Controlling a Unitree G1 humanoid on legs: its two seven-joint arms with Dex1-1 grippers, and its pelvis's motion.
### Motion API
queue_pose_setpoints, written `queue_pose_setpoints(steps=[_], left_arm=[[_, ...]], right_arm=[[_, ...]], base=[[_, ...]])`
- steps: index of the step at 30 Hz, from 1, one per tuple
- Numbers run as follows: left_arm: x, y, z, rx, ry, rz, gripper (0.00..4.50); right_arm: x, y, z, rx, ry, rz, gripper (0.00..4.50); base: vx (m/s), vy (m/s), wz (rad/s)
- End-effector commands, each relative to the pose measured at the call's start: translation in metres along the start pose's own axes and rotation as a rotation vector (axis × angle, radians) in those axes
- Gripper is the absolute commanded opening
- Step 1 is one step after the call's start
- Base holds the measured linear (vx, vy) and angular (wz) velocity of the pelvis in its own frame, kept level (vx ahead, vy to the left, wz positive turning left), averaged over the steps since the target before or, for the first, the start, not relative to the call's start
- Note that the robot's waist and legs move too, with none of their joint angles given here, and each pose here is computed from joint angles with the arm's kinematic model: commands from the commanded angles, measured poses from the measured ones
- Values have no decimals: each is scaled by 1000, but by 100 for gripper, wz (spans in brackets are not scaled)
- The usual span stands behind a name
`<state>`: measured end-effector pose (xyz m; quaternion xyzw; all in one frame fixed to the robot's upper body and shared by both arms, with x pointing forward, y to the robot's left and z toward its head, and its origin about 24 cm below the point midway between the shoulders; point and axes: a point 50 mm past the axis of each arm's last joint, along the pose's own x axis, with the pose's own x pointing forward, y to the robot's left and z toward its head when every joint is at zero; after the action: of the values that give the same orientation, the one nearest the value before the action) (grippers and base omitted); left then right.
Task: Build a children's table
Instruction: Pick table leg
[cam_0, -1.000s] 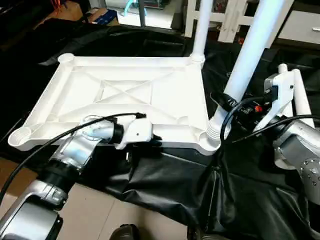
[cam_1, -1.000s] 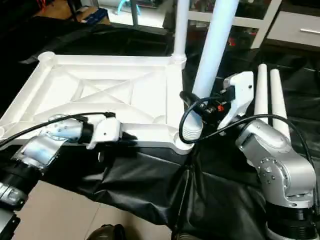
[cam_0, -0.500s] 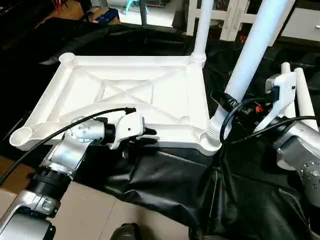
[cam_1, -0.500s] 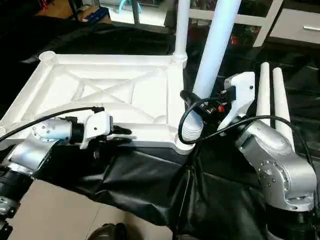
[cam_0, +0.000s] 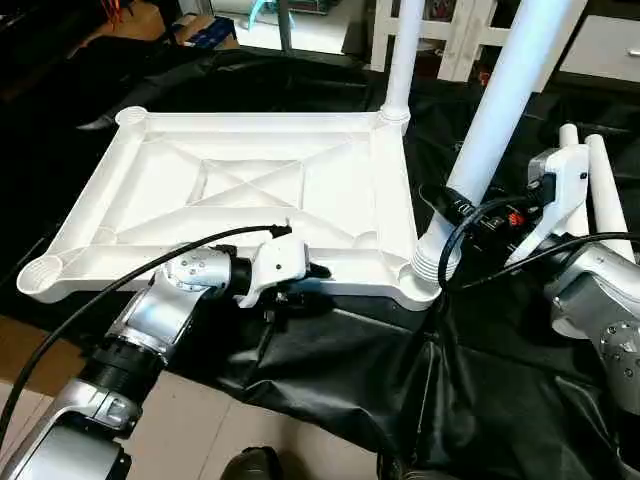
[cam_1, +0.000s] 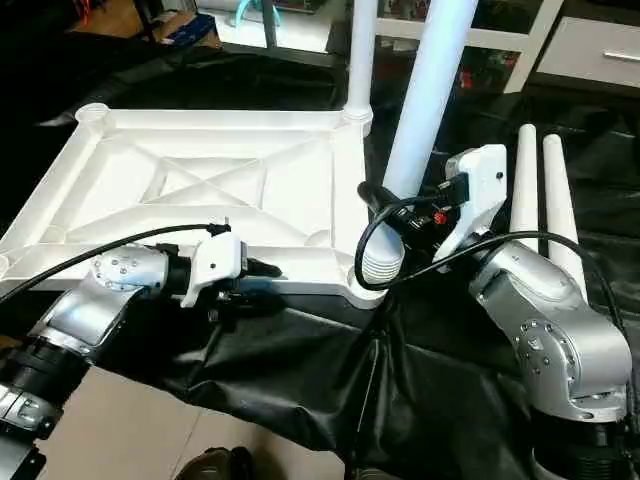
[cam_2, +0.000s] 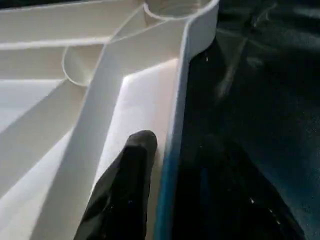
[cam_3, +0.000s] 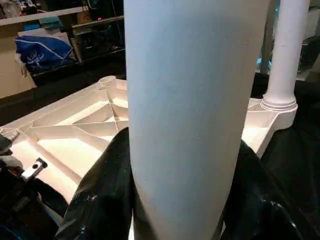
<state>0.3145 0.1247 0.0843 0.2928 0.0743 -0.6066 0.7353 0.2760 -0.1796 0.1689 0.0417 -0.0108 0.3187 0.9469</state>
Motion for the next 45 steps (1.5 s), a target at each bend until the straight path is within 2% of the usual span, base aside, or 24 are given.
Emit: queue_pose_setpoints(steps=[1, 15, 22, 23, 26, 28, 31, 34, 45], left_arm=[[2, 2, -1, 17, 24, -9, 180], [2, 11, -13, -66, 23, 18, 180], [-1, 10, -21, -83, 54, -1, 180], [-1, 9, -23, -83, 65, -9, 152], [-1, 7, -25, -82, 75, -19, 145], [-1, 6, -28, -78, 95, -32, 113], [-2, 4, -31, -60, 131, -48, 104], [-3, 5, -32, -30, 172, -60, 69], [-5, 8, -29, -60, 157, -47, 8]], right_arm=[[0, 5, 6, -26, -20, 27, 181], [0, 6, 6, -28, -16, 38, 181], [-1, 6, 7, -29, -18, 35, 181], [-1, 6, 7, -30, -19, 34, 181], [-1, 6, 7, -30, -21, 33, 181], [-1, 5, 7, -31, -22, 31, 181], [-1, 5, 7, -31, -22, 30, 181], [-1, 4, 8, -32, -22, 29, 181], [1, 4, 9, -28, -32, 30, 181]], base=[[0, 0, 0], [0, 0, 0], [0, 0, 0], [0, 0, 0], [0, 0, 0], [0, 0, 0], [0, 0, 0], [0, 0, 0], [0, 0, 0]])
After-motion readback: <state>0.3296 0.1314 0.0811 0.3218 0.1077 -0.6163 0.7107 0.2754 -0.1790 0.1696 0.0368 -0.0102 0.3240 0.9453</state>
